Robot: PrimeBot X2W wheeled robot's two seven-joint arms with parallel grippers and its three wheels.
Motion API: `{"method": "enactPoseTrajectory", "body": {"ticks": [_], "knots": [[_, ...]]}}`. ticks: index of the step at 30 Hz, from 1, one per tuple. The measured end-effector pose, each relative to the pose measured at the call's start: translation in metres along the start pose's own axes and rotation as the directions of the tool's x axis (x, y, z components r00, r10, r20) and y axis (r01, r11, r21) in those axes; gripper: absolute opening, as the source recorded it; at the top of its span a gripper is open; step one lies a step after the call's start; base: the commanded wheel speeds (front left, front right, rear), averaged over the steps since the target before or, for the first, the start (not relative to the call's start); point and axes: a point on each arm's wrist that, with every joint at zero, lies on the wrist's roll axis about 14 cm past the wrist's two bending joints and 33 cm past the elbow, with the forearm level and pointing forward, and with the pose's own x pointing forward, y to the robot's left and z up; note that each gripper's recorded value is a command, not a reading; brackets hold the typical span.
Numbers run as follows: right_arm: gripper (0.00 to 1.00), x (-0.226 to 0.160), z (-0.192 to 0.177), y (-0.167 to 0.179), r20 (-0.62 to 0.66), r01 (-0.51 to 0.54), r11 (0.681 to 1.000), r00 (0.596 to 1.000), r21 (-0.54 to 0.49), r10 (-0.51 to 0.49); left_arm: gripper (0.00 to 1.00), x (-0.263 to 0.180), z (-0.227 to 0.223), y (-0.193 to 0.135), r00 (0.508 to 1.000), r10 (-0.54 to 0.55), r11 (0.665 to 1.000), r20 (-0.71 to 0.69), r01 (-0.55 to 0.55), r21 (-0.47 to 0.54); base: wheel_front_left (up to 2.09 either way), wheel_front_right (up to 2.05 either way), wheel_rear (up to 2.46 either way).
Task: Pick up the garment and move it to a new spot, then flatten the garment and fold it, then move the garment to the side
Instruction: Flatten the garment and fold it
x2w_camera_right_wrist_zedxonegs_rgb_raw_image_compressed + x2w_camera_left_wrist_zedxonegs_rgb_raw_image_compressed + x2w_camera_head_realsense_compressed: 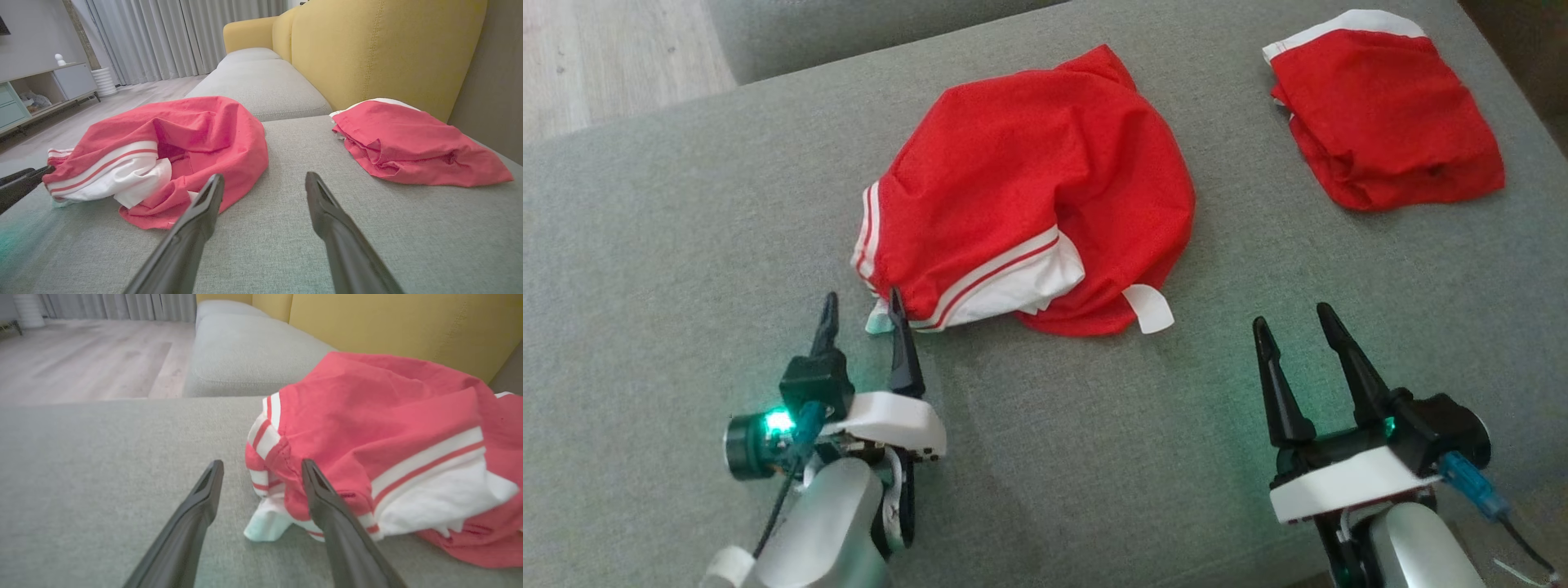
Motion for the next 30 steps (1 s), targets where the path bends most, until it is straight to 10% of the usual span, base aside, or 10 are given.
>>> {"method": "enactPoseTrajectory", "body": {"ticks": [12, 13, 15, 22, 30], "knots": [[1.0, -0.004, 0.002, 0.005, 0.005, -0.012, 1.0, 1.0, 0.0, 0.012, 1.0, 0.004, -0.003, -0.033, 0.988, -0.151, 0.967, -0.043, 0.139, -0.214, 0.0, 0.0, 0.0], [1.0, -0.005, 0.002, 0.004, 0.007, -0.01, 1.0, 1.0, 0.0, 0.01, 0.88, 0.004, -0.002, -0.037, 0.985, -0.166, 0.947, -0.049, 0.146, -0.286, 0.0, 0.0, 0.0], [1.0, -0.007, 0.003, 0.003, 0.011, -0.006, 1.0, 1.0, 0.0, 0.006, 0.0, 0.003, -0.001, -0.046, 0.978, -0.201, 0.906, -0.049, 0.167, -0.39, 0.0, 0.0, 0.0], [1.0, -0.014, 0.012, 0.0, 0.04, 0.005, 1.0, 0.999, -0.001, -0.005, 0.0, 0.002, 0.058, -0.112, 0.891, -0.44, 0.789, 0.109, 0.442, -0.427, 0.0, 0.0, 0.0], [1.0, -0.023, 0.023, 0.006, 0.083, -0.007, 1.0, 0.997, 0.01, 0.006, 0.0, -0.029, 0.216, -0.207, 0.632, -0.661, 0.563, 0.404, 0.774, -0.289, 0.0, 0.0, 0.0]]}}
